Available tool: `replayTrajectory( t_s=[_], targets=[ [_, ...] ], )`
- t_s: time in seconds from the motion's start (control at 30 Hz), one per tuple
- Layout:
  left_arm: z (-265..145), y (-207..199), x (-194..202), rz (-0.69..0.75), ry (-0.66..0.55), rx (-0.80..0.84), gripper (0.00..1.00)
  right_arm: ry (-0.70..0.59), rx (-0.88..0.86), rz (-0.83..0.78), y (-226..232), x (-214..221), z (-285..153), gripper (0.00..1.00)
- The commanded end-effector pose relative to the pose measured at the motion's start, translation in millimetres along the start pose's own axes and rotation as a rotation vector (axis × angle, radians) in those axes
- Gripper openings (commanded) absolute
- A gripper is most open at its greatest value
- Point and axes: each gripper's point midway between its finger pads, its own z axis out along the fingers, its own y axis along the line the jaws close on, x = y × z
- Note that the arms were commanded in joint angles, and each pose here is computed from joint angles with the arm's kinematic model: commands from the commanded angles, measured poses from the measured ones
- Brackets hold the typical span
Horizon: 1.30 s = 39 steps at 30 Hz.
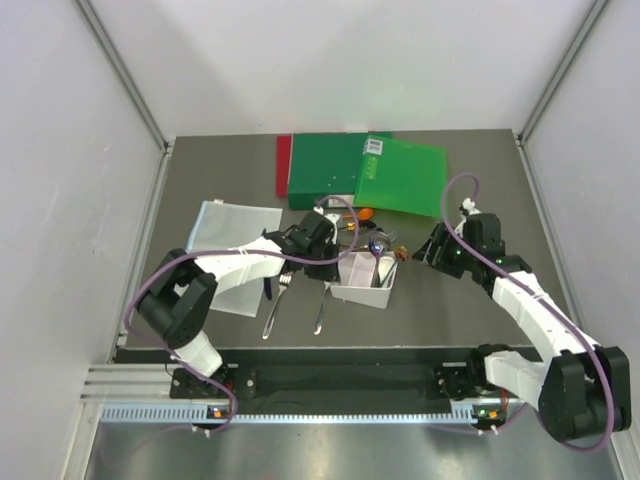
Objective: Sort the eating utensils into containers
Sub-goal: Move the storage box to the center of the board.
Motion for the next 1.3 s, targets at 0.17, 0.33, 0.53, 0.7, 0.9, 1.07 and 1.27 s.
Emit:
replayTrajectory(
  t_s=[0.17, 0.33, 0.53, 0.7, 0.9, 1.07, 1.27],
  targets=[
    [18.5, -43.9, -33.0, 0.076, -0.050, 0.077, 0.00, -0.017, -0.083, 0.035, 18.0, -3.9, 8.5, 0.58],
    [30.6, -59.8, -38.3, 0.093, -0.039, 0.083, 0.00, -0.015, -0.090, 0.029, 21.2, -4.3, 10.0, 0.58],
    [25.5, -61.7, -43.6, 0.105, -0.044, 0.055, 0.03, -0.009, -0.091, 0.023, 20.4, -2.3, 11.7, 0.59],
    [16.8, -51.4, -57.4, 0.109, -0.094, -0.028, 0.14, -0.024, -0.107, 0.045, 23.9, -1.7, 11.8, 0.59],
    [18.0, -41.9, -73.6, 0.077, -0.139, -0.114, 0.06, -0.047, -0.075, 0.014, 22.9, -11.5, 6.7, 0.59],
    [24.2, -37.5, -88.5, 0.026, -0.176, -0.175, 0.00, -0.088, -0.038, -0.015, 21.7, -24.6, -2.0, 0.61],
    [32.9, -41.5, -107.9, -0.023, -0.213, -0.209, 0.00, -0.117, -0.012, -0.029, 19.1, -30.7, -8.1, 0.61]
  ],
)
